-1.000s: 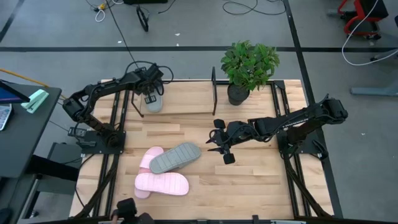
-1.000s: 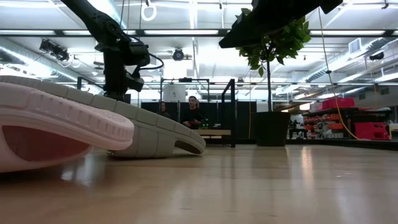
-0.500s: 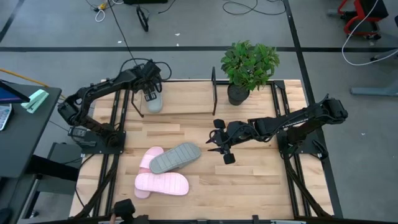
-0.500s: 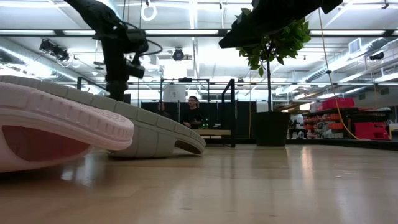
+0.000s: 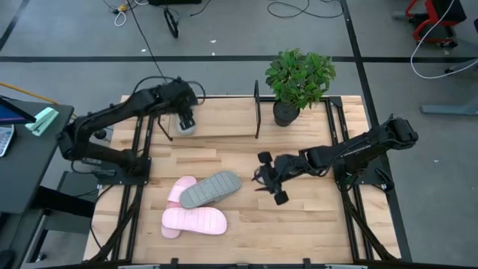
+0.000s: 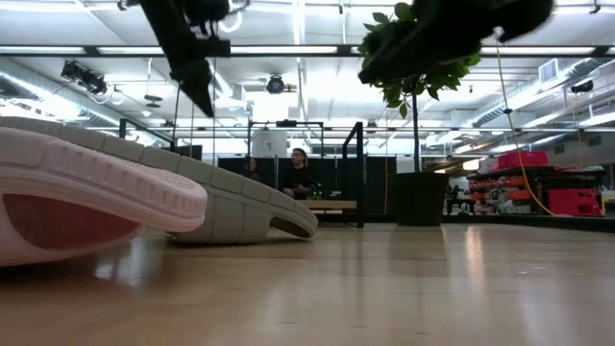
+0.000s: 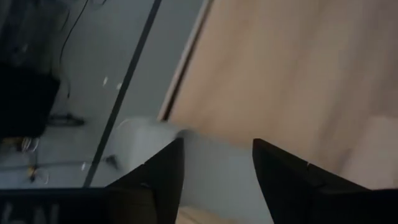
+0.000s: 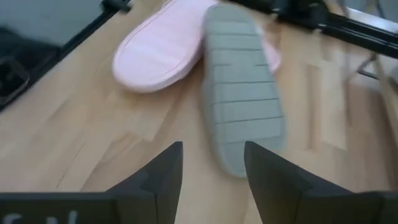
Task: Pick and place slides into the shelf
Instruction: Put the gray slipper on the shelf
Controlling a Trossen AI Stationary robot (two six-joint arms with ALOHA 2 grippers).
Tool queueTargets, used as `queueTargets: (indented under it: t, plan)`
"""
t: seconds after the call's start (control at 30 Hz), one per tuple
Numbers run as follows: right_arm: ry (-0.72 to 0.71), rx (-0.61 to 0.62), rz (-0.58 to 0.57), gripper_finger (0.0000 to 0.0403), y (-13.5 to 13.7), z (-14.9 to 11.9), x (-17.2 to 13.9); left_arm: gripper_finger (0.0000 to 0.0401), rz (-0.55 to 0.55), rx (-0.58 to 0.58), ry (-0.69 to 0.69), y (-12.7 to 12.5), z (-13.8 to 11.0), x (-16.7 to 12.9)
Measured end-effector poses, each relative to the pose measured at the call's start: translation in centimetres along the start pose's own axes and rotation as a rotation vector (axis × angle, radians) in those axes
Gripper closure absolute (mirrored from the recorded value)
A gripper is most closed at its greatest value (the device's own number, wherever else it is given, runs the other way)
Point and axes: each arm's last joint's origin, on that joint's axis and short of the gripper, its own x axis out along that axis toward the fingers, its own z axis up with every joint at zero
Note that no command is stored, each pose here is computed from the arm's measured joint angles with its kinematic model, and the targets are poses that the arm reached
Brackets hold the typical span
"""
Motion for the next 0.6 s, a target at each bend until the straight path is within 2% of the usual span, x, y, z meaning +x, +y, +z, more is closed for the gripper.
queueTargets:
  t: [0.33,0.5,0.6]
  plan:
    - [0.061,-0.124,-0.092,0.0224,2.7,-1.2,0.6,0.0243,-0.178,0.010,-0.158,-7.1,0.4,-5.5]
    - [0.048,-0.176,-0.090,0.0214,3.4,-1.4,2.1,0.0254,-0.252,0.048,-0.205,-10.3,0.1,-7.5]
    - [0.080,-0.218,-0.135,0.0207,3.6,-2.0,3.5,0.0260,-0.284,0.057,-0.232,-11.9,-0.2,-8.6]
